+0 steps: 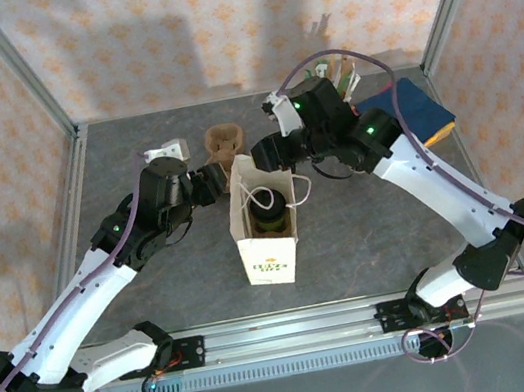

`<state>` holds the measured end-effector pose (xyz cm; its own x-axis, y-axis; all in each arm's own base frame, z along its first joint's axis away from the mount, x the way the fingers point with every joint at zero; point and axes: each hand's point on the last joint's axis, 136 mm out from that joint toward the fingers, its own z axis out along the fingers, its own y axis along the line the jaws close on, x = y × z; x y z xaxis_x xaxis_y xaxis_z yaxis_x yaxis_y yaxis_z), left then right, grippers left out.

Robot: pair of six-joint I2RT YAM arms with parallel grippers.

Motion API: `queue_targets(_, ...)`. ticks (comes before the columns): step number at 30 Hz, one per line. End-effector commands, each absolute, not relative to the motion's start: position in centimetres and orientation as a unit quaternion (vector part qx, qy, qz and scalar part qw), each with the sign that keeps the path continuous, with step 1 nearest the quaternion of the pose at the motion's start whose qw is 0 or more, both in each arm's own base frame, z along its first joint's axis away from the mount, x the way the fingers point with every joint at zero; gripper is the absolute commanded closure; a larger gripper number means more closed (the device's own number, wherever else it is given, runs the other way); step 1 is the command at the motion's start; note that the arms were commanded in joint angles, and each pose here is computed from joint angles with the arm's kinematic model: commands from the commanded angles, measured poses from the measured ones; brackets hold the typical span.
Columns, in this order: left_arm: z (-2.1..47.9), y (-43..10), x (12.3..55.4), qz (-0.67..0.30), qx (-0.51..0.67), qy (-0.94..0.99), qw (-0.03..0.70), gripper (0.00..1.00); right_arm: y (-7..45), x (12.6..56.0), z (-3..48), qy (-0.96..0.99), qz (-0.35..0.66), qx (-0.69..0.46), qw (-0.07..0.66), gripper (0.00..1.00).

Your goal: Pack the takeout coffee

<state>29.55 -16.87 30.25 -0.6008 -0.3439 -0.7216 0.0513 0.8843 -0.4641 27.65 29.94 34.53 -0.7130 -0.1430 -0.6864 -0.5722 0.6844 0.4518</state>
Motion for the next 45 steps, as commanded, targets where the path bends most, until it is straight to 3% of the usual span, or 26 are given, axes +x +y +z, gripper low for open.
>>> queue_targets(1, 30.3, -16.5, 29.9, -0.227, -0.095, 0.862, 0.444, 0.45, 29.3, 28.5, 38.6, 0.834, 0.343, -0.194, 0.385, 0.55)
queue_targets(8, 30.4, -16.4, 29.9, -0.222, -0.095, 0.861, 0.447, 0.45, 24.8, 31.2, 39.6, 0.852, 0.257, -0.109, 0.444, 0.43)
queue_targets(16, 30.7, -15.6, 29.9, -0.207, -0.100, 0.860, 0.456, 0.43, 9.9, 36.9, 39.4, 0.843, 0.160, 0.106, 0.503, 0.35)
queue_targets(23, 30.9, -14.5, 29.5, -0.190, -0.112, 0.857, 0.465, 0.39, -1.8, 40.8, 33.9, 0.842, 0.089, 0.221, 0.484, 0.29)
queue_targets(32, 32.6, -11.0, 28.8, -0.126, -0.132, 0.845, 0.503, 0.26, -8.6, 45.4, 26.2, 0.855, 0.037, 0.288, 0.429, 0.20)
queue_targets(45, 33.9, -8.6, 26.9, -0.115, -0.133, 0.823, 0.540, 0.01, -12.8, 49.0, 17.8, 0.867, -0.002, 0.333, 0.371, 0.09)
